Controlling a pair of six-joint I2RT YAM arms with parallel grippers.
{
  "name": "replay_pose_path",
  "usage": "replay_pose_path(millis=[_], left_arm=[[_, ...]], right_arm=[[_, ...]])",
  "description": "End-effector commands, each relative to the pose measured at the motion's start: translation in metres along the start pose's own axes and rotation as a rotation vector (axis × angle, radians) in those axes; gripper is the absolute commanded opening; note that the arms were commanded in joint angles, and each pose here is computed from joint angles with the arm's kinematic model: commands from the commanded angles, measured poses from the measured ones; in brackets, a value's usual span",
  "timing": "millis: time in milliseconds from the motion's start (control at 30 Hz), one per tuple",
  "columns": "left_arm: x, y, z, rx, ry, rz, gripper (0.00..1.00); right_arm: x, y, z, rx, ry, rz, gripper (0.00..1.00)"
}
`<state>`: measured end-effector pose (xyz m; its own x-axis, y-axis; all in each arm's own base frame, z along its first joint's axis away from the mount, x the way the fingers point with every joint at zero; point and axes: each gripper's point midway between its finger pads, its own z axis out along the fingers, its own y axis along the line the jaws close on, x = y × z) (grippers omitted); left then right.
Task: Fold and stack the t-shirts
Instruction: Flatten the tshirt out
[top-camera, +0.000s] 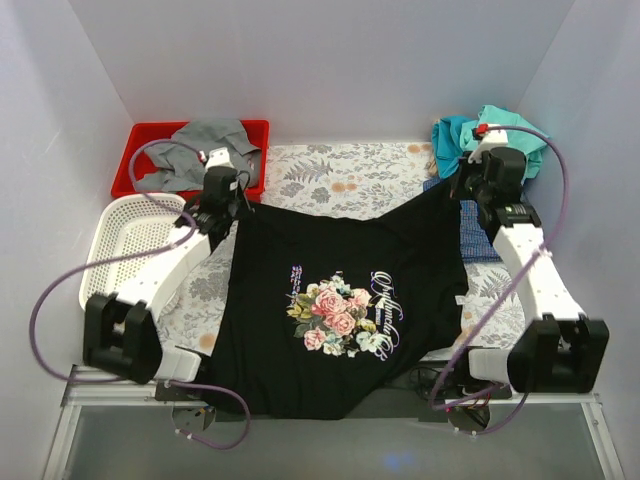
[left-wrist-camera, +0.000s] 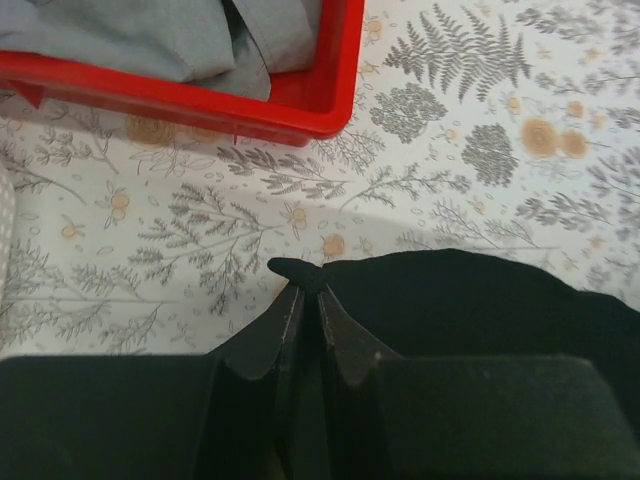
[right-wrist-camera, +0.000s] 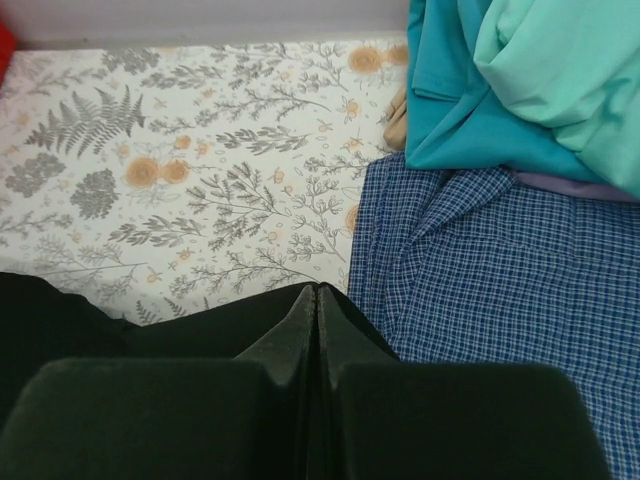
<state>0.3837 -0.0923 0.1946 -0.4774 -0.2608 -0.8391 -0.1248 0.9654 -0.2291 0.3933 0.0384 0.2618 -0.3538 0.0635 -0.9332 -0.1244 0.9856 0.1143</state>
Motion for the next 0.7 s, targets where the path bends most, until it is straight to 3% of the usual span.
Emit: replay_pose_path(millis=[0, 133, 400, 667], left_arm=[[-0.033, -0.006, 0.04, -0.044, -0.071, 0.019, 0.07], [-0.029, 0.007, 0.08, -0.124, -0.05, 0.021, 0.06], [-0.038, 0.071, 0.111, -0.362, -0.069, 0.07, 0.06], [-0.016, 0.049, 0.09, -0.199, 0.059, 0.048, 0.04]], right_arm=[[-0.039, 0.001, 0.038, -0.028, -0.091, -0.011, 0.01], [-0.041, 0.001, 0.075, -0.055, -0.061, -0.013, 0.01], [-0.051, -0.004, 0.109, -0.046, -0.038, -0.034, 0.01], [0.001, 0.025, 0.078, -0.178, 0.2, 0.085, 0.01]])
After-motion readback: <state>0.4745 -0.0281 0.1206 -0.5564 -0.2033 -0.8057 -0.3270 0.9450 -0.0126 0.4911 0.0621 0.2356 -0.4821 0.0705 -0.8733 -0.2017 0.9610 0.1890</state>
